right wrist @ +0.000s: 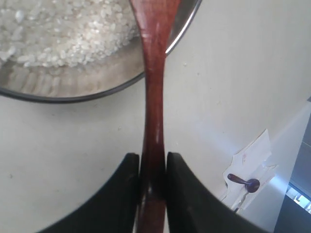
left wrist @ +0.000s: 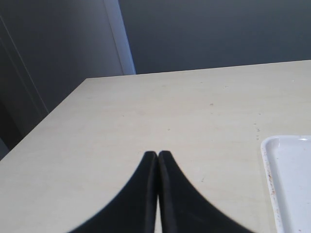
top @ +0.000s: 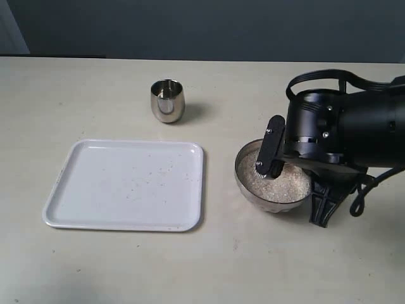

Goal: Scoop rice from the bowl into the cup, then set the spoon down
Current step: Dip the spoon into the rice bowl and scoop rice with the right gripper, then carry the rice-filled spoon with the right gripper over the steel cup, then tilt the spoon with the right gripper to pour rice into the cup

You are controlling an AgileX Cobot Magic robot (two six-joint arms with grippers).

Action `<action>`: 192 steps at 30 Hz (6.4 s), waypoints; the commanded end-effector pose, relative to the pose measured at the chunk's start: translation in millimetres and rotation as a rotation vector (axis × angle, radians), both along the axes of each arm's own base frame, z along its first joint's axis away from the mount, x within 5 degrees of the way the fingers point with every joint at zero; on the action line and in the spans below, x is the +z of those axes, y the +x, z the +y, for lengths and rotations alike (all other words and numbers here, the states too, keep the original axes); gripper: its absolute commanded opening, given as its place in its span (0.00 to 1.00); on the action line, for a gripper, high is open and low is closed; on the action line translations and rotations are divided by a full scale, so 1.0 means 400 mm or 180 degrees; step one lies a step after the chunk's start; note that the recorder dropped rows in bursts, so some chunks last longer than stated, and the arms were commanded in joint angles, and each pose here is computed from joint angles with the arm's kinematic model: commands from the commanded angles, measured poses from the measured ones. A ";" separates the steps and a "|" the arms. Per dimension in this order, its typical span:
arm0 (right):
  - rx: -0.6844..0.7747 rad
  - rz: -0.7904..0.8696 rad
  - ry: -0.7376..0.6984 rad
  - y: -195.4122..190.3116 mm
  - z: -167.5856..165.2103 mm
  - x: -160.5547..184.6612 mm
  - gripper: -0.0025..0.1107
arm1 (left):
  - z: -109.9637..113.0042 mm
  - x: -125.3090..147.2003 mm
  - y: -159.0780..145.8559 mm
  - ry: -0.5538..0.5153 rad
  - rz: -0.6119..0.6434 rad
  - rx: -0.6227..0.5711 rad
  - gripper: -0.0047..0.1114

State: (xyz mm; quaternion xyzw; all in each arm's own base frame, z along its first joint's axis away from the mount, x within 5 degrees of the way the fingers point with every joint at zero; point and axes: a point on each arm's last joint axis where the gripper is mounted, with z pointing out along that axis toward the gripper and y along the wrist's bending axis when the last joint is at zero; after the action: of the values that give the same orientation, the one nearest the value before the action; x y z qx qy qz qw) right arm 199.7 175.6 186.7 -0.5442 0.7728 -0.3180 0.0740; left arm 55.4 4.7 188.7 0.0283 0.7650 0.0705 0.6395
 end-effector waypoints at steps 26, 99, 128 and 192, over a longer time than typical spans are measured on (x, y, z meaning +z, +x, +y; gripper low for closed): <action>0.0080 0.0260 0.0103 0.002 -0.001 0.000 0.02 | -0.001 0.007 0.000 0.0001 -0.0070 -0.0022 0.04; 0.0655 0.0068 0.1377 0.455 0.333 0.006 0.02 | -0.001 0.007 0.000 0.0001 -0.0070 -0.0022 0.04; 0.0828 -0.0041 0.1575 0.468 0.368 -0.043 0.02 | -0.001 0.007 0.000 0.0001 -0.0070 -0.0022 0.04; 0.1008 -0.0448 0.0963 0.454 0.381 -0.018 0.02 | -0.001 0.007 0.000 0.0001 -0.0070 -0.0022 0.04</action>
State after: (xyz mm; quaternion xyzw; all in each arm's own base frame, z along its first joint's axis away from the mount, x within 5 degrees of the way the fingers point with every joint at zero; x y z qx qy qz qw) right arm 379.3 330.1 174.4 -0.6238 0.7080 -0.2144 0.2522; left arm 55.4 4.7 188.7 0.0283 0.7650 0.0705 0.6395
